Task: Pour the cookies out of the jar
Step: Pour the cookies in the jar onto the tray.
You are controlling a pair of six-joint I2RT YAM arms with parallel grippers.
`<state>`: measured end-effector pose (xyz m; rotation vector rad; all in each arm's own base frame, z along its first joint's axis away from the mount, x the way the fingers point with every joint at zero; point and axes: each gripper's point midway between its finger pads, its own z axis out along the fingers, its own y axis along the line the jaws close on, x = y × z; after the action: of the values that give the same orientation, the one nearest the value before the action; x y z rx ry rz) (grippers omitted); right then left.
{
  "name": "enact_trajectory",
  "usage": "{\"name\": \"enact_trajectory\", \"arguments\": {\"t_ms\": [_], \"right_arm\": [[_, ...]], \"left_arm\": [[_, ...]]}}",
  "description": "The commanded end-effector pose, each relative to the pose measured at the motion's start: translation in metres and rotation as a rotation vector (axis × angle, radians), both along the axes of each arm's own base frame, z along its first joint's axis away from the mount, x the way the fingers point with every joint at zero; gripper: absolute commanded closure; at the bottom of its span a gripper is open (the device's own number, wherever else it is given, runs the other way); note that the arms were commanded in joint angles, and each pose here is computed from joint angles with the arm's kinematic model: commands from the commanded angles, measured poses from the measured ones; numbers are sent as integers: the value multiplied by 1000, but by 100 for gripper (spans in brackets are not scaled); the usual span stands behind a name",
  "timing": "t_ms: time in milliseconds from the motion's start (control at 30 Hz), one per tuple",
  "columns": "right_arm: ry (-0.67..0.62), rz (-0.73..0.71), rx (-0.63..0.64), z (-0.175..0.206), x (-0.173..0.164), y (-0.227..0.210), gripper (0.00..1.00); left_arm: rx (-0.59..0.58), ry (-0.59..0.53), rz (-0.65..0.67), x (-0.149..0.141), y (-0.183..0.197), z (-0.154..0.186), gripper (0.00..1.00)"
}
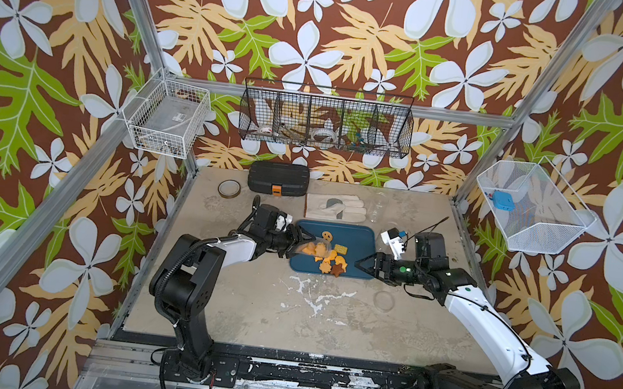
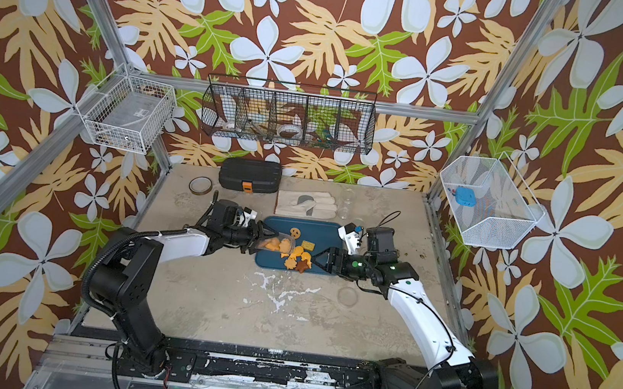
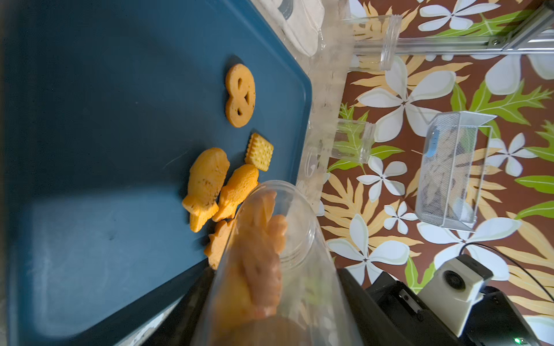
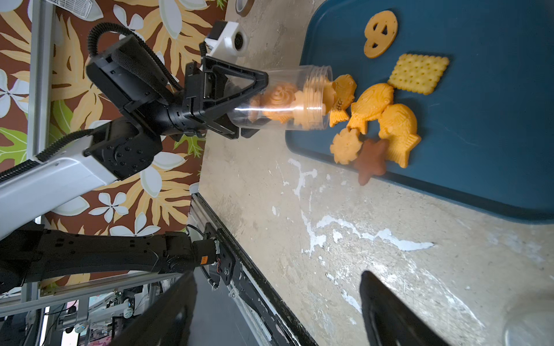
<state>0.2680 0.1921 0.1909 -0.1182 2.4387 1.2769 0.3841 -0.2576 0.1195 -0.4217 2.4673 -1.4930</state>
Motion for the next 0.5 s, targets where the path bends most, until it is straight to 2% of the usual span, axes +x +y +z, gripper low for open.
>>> {"name": "enact_trajectory", "arguments": {"t_ms": [0,167,300,467], "right_arm": [[-23,3,11,4,3,1,15],[-21,4,12,4,3,2,15],[-26,5,12,5,2,2,15],[-25,2,14,5,1,1,15]], "left_arm": [[57,-58,-48,0,-1,4,52],[-6,-54,-64,0,-8,9,52],[32,-44,-66,-2,-5,2,52],[-45,-34,-79,-5,-11,5,52]]}}
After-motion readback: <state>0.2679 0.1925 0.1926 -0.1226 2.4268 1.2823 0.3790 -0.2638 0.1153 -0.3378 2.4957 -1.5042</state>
